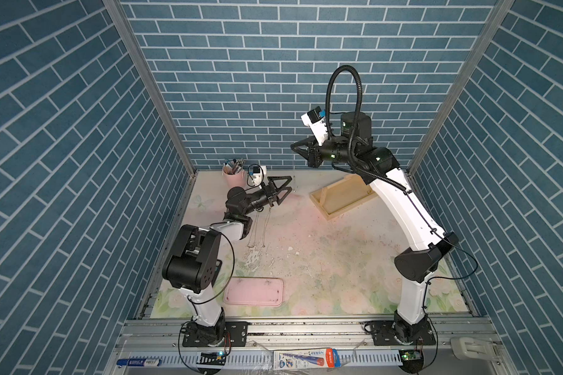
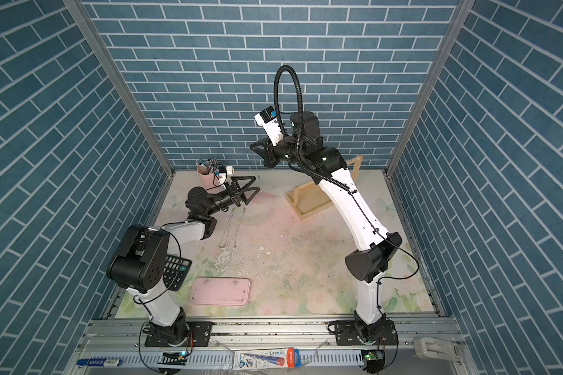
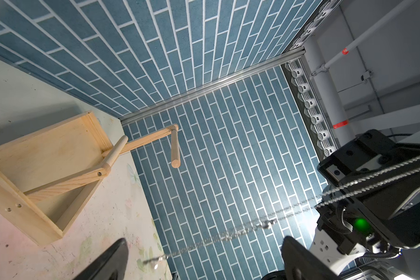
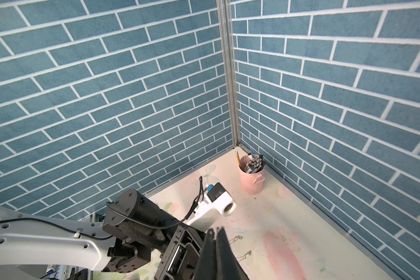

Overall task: Take the necklace off the jewelry display stand
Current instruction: Take off the necklace from the stand, then place the necklace at the center of the board.

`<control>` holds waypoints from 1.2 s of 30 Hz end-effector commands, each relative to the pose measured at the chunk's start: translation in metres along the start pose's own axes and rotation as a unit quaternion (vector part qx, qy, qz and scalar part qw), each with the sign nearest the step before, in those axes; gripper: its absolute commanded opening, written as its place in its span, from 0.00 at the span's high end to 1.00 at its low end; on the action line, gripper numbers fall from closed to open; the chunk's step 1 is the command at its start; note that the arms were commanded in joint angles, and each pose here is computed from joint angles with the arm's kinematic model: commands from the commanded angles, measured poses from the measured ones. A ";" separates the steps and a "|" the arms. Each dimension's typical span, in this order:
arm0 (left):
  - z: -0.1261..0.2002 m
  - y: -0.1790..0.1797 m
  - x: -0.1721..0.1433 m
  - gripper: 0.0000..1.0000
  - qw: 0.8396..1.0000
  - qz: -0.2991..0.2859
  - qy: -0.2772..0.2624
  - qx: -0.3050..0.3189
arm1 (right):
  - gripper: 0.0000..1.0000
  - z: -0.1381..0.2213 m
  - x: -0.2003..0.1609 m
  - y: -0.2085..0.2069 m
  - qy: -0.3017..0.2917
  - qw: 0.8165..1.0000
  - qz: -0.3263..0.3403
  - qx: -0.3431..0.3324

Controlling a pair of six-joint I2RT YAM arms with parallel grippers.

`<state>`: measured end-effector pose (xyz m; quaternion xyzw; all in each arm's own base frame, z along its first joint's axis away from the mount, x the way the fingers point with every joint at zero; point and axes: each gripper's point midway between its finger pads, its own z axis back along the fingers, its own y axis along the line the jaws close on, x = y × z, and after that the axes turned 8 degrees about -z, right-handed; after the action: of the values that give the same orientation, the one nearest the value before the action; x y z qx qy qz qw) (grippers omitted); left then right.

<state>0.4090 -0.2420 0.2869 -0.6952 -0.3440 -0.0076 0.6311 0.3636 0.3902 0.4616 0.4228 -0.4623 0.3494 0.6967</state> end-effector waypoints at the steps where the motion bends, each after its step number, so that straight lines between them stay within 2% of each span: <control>1: -0.001 -0.006 -0.002 0.01 1.000 -0.011 0.003 -0.013 | 1.00 -0.004 -0.001 0.006 0.003 1.000 0.002 0.011; 36: -0.001 -0.010 -0.003 0.01 1.000 -0.014 0.004 -0.017 | 1.00 -0.010 -0.001 -0.002 0.009 1.000 0.018 -0.008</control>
<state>0.4075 -0.2437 0.2883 -0.6972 -0.3435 -0.0099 0.6291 0.3696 0.3968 0.4533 0.4142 -0.4541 0.3502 0.7068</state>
